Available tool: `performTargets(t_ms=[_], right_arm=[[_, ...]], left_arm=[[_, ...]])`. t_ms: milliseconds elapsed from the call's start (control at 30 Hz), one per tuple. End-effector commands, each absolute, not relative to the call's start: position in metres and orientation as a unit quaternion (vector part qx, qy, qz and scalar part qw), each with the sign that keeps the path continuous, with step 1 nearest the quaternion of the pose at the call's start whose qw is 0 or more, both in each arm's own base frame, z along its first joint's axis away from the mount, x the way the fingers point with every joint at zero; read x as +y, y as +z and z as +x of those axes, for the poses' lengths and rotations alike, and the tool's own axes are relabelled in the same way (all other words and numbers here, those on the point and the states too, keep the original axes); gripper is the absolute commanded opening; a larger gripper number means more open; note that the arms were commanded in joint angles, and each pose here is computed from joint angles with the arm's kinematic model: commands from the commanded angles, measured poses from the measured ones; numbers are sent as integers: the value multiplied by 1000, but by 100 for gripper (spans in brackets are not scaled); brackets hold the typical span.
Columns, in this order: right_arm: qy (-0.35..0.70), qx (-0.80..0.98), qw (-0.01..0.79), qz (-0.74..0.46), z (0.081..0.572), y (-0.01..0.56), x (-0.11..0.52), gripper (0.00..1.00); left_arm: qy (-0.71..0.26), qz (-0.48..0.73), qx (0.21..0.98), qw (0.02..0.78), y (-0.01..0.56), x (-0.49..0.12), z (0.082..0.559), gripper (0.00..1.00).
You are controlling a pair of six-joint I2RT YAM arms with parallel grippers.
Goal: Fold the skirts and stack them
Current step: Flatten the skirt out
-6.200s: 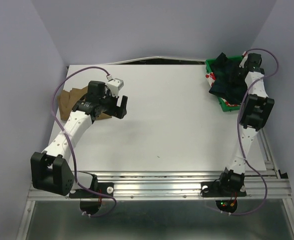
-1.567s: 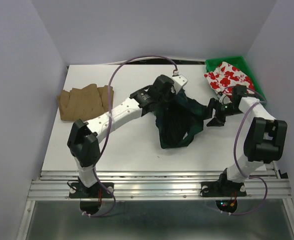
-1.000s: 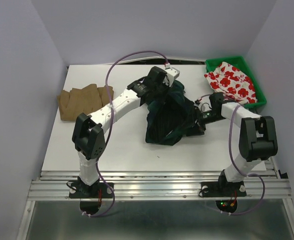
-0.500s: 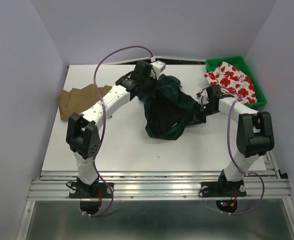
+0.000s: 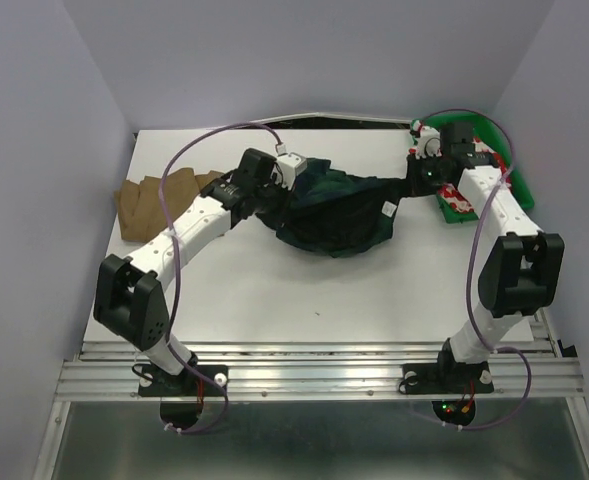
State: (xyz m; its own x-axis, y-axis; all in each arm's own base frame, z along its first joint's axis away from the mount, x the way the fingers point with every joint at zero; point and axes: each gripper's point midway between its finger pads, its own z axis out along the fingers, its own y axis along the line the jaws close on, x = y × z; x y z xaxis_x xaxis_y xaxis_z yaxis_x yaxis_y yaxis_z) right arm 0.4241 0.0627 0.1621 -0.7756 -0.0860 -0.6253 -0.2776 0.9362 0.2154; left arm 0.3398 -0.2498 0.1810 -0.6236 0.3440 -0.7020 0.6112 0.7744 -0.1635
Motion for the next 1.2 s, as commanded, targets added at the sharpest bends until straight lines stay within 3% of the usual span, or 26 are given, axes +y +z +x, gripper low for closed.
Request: performTargets(t_ms=[0,100,167,200,300,333,433,500,667,867,1167], right_arm=[[98,915,318,-227,421,166,66,1],[126,911,307,-245,410,155,104,1],[147,918,300,-216,410,151,115,9],[160,919,297,-205,410,152,119,25],[168,933,271,-169,401,146,120,53],[165,936,267,-160,398,145,118,72],[185,940,253,-137,373,151,121,83],[201,939,247,-129,359,154,124,84],[271,932,208,-126,311,150,140,70],[327,935,114,-83,272,115,153,73],[311,926,214,17,328,114,130,64]], left_arm=[[-206,292,893,273,157,-229,300,0],[-270,296,884,242,142,-245,277,0],[-301,290,880,224,134,-257,273,0],[-310,290,881,211,128,-262,275,0],[-325,276,884,193,122,-271,279,0],[-332,274,883,186,119,-276,283,0],[-367,268,874,172,121,-290,283,0],[-390,260,868,165,125,-298,282,0],[-425,246,856,161,132,-309,286,0],[-433,215,858,172,137,-303,300,0],[-431,214,858,178,137,-298,300,0]])
